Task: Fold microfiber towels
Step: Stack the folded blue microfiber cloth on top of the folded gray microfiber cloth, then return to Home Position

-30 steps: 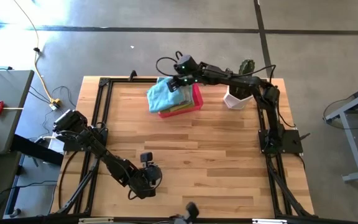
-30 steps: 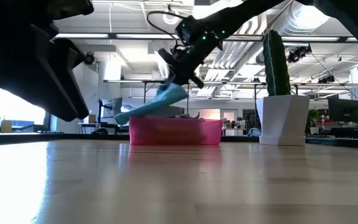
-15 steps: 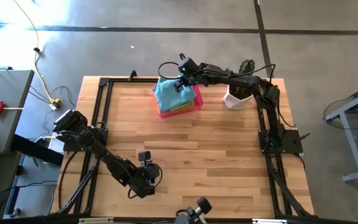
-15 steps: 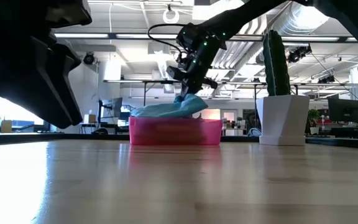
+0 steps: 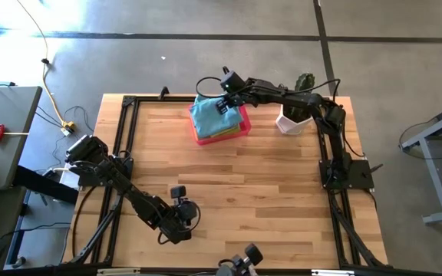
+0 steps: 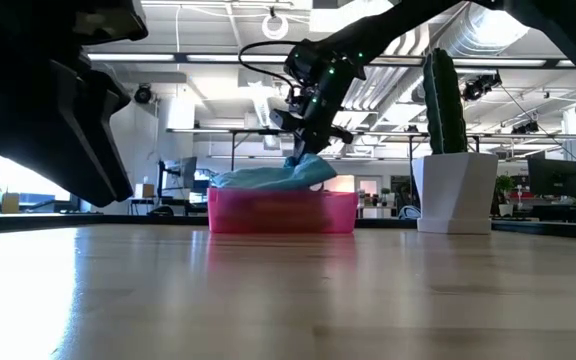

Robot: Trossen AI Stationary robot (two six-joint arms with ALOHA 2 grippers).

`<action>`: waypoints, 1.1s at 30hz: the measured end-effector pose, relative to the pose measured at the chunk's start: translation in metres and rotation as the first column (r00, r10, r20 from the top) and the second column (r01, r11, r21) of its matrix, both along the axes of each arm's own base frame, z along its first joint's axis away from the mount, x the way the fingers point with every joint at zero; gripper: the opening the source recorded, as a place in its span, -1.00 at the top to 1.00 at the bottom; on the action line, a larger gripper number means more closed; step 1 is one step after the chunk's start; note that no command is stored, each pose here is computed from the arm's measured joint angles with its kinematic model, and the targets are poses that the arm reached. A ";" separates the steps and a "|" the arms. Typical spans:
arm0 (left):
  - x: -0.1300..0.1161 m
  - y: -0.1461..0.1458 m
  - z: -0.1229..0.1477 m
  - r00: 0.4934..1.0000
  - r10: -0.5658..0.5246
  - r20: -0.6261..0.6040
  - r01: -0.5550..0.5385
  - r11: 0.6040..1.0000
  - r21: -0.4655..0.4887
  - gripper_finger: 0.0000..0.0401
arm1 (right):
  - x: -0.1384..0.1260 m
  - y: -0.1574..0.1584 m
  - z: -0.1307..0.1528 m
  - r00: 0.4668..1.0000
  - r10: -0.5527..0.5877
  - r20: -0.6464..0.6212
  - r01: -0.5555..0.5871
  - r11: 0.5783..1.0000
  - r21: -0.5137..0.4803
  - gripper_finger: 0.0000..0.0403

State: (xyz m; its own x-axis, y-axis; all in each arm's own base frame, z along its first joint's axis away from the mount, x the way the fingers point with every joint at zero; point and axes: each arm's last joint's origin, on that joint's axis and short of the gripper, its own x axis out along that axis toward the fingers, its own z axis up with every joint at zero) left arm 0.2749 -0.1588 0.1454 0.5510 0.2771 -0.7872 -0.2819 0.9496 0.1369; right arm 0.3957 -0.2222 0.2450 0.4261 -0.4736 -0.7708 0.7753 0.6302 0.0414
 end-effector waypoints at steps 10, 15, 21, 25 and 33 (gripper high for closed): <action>0.000 0.000 0.000 1.000 0.000 0.001 0.000 1.000 0.000 0.34 | -0.001 0.001 0.027 0.999 0.018 0.032 -0.017 0.999 -0.032 0.18; 0.002 0.003 0.000 1.000 -0.012 -0.006 0.012 1.000 0.015 0.34 | -0.007 0.015 0.075 0.990 0.123 -0.065 -0.129 0.986 -0.108 0.12; 0.011 0.009 0.006 0.999 -0.046 -0.010 0.046 0.997 0.064 0.34 | -0.013 0.055 0.113 0.947 0.237 -0.218 -0.263 0.959 -0.102 0.20; 0.015 0.017 0.019 1.000 -0.013 0.008 0.012 0.989 0.150 0.34 | -0.015 0.085 0.115 0.882 0.309 -0.355 -0.353 0.933 -0.064 0.27; -0.011 0.034 0.062 0.998 0.027 -0.050 -0.012 0.963 0.270 0.34 | -0.055 0.110 0.100 0.822 0.295 -0.487 -0.333 0.943 0.009 0.29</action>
